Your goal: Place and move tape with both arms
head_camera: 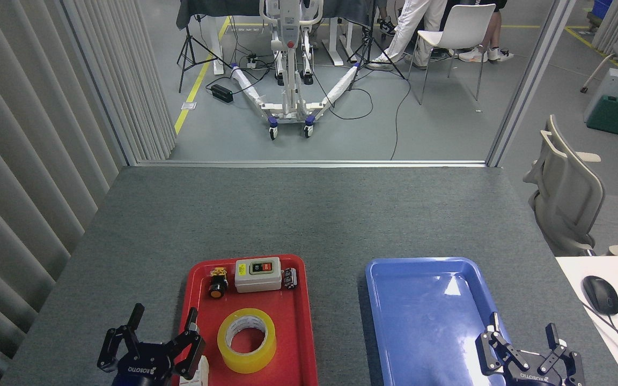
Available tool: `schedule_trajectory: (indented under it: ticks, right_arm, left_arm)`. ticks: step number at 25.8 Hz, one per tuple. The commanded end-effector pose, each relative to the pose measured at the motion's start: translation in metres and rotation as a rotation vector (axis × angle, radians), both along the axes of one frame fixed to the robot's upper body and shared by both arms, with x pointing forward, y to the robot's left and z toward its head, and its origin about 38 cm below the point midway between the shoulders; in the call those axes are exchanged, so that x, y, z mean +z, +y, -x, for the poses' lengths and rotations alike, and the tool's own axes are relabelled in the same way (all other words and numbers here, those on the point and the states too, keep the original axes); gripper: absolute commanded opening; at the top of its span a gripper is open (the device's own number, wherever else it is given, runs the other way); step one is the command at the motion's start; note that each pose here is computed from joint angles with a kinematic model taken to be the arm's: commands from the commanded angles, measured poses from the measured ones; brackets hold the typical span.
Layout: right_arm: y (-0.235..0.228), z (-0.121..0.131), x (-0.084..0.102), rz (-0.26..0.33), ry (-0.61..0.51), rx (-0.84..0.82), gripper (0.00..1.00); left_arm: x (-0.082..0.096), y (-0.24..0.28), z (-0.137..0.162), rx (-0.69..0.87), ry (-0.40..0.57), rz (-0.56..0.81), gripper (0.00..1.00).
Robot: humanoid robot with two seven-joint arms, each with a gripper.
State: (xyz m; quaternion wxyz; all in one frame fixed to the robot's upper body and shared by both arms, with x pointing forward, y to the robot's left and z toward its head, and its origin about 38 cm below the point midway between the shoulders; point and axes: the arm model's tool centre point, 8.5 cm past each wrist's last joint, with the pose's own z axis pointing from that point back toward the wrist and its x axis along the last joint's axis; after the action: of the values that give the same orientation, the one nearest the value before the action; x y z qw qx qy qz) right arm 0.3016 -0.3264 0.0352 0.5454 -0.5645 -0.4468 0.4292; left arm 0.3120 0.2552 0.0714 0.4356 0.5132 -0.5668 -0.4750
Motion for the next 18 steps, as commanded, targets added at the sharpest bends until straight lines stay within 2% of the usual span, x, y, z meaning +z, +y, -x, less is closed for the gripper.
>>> schedule_trajectory:
  ticks: [1,2,5,10,18]
  right_arm:
    - [-0.0006,0.0005,-0.0014,-0.002,0.004,-0.006,1.0]
    - [0.0004,0.0,-0.0013,-0.003,0.003,-0.006,1.0]
    - [0.0008,0.0006,-0.0019,-0.003,0.004,-0.006,1.0]
    - [0.0009,0.0005,-0.0012,-0.001,0.002,-0.006,1.0]
    - [0.0009,0.0006,-0.0017,0.0,0.003,-0.006,1.0]
  left_arm:
    - [-0.0014,0.0012,0.0011,0.007,0.002,0.002,1.0]
    - [-0.0022,0.0011,0.0011,0.007,-0.008,0.002,1.0]
    - [0.0029,0.0052,0.0043,0.015,-0.122,0.018,1.0]
    - [-0.0052,0.0054,0.0021,0.016,-0.017,0.013,1.0]
    - [-0.0064,0.0041,0.001,0.027,-0.008,0.021,1.0]
